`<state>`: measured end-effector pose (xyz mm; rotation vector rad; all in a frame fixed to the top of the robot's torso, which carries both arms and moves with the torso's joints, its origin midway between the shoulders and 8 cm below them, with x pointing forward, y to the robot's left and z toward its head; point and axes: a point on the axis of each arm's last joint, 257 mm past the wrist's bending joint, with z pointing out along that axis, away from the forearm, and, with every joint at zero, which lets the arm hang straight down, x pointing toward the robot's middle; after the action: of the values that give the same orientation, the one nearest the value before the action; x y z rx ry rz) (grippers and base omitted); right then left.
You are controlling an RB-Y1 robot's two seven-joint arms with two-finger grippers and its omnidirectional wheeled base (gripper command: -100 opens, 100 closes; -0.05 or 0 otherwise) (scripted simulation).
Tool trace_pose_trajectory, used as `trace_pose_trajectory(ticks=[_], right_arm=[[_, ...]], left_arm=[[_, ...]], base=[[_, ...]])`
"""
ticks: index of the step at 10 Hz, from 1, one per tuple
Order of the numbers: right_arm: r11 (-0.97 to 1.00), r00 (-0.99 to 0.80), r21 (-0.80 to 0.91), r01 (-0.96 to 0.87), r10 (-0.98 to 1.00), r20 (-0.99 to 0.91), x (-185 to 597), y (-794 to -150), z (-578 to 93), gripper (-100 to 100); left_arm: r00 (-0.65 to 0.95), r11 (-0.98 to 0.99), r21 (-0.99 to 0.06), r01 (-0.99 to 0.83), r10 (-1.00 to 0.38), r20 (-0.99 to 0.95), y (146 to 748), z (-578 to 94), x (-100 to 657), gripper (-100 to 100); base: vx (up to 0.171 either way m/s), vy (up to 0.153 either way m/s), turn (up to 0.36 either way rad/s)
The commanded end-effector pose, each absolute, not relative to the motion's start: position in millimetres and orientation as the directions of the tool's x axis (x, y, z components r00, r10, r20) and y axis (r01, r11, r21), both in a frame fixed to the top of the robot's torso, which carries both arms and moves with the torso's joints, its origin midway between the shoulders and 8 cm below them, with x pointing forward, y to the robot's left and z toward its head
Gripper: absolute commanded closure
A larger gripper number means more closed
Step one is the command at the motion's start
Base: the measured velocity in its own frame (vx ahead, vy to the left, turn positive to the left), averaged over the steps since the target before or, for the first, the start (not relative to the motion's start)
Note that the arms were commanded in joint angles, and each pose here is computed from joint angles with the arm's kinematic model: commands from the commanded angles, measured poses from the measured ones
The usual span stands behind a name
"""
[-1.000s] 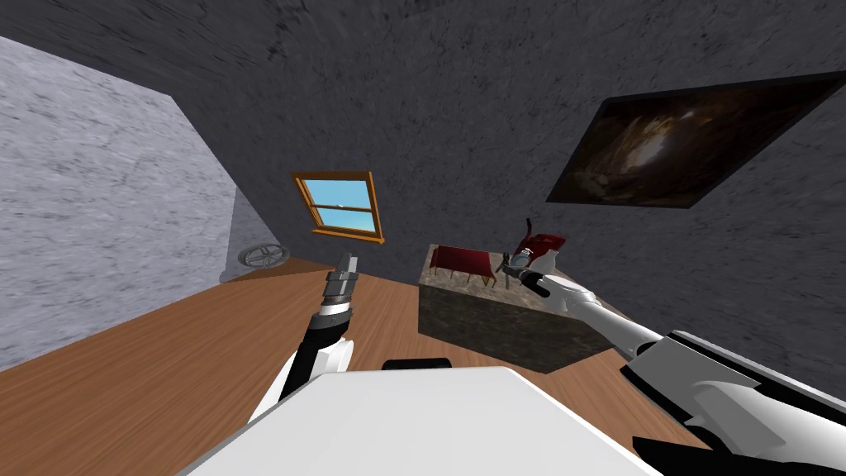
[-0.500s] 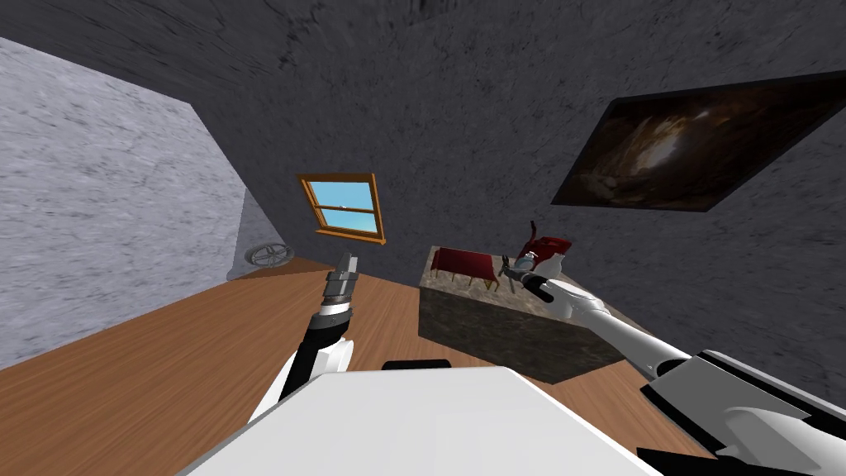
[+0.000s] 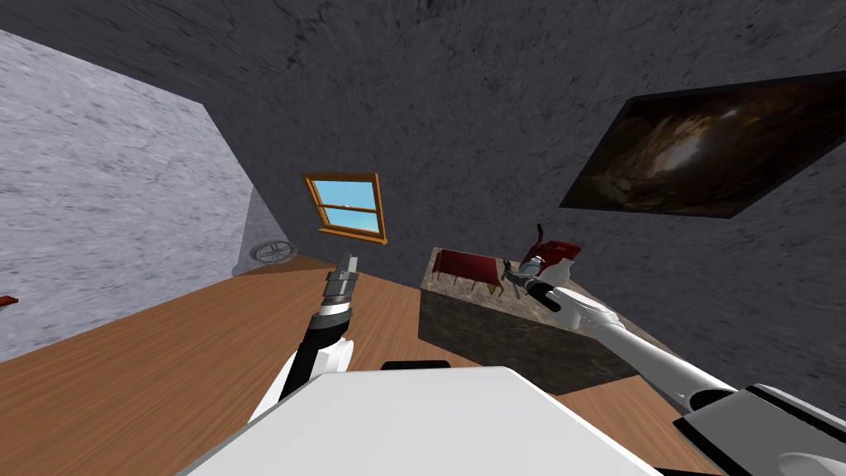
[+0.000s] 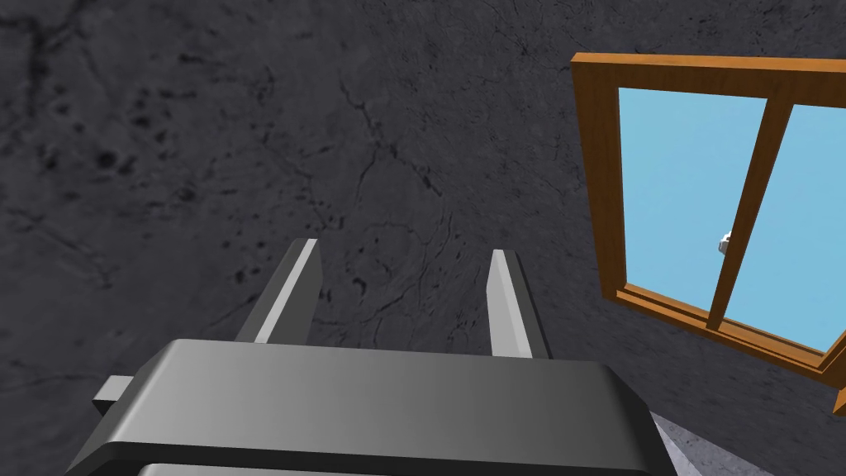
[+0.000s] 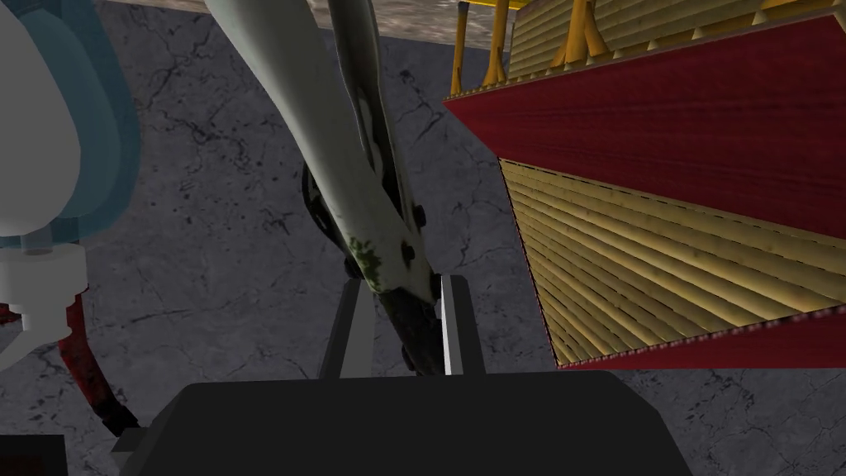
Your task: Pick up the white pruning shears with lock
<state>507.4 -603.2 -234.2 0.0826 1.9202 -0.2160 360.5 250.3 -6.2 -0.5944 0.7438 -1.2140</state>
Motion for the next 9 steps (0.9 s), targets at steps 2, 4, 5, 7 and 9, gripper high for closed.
trace_pose_trajectory(ticks=[2, 4, 5, 7, 9], right_arm=[[0.975, -0.345, -0.105, 0.196, -0.032, -0.938, 493.3, -612.1, -232.1, 100], [0.978, -0.378, -0.103, 0.180, -0.028, -0.926, 475.2, -605.4, -250.9, 100], [0.976, -0.351, -0.100, 0.195, -0.026, -0.936, 473.6, -606.4, -237.5, 100], [0.976, -0.374, -0.100, 0.192, -0.021, -0.927, 456.9, -605.7, -249.6, 100], [0.970, -0.357, -0.104, 0.219, -0.020, -0.934, 450.6, -613.3, -239.1, 100]], left_arm=[[0.172, 0.254, -0.754, 0.606, -0.967, -0.187, 250.3, -6.2, 360.5, 0], [0.172, 0.254, -0.754, 0.606, -0.967, -0.187, 250.4, -6.2, 360.5, 0], [0.172, 0.254, -0.754, 0.606, -0.967, -0.187, 250.4, -6.2, 360.5, 0], [0.172, 0.254, -0.754, 0.606, -0.967, -0.187, 250.4, -6.3, 360.5, 0], [0.172, 0.254, -0.754, 0.606, -0.967, -0.187, 250.4, -6.2, 360.5, 0]], base=[[0.020, -0.004, 0.033], [0.027, -0.014, 0.019], [0.040, -0.020, 0.054], [0.038, -0.018, 0.031], [0.017, -0.006, 0.032]])
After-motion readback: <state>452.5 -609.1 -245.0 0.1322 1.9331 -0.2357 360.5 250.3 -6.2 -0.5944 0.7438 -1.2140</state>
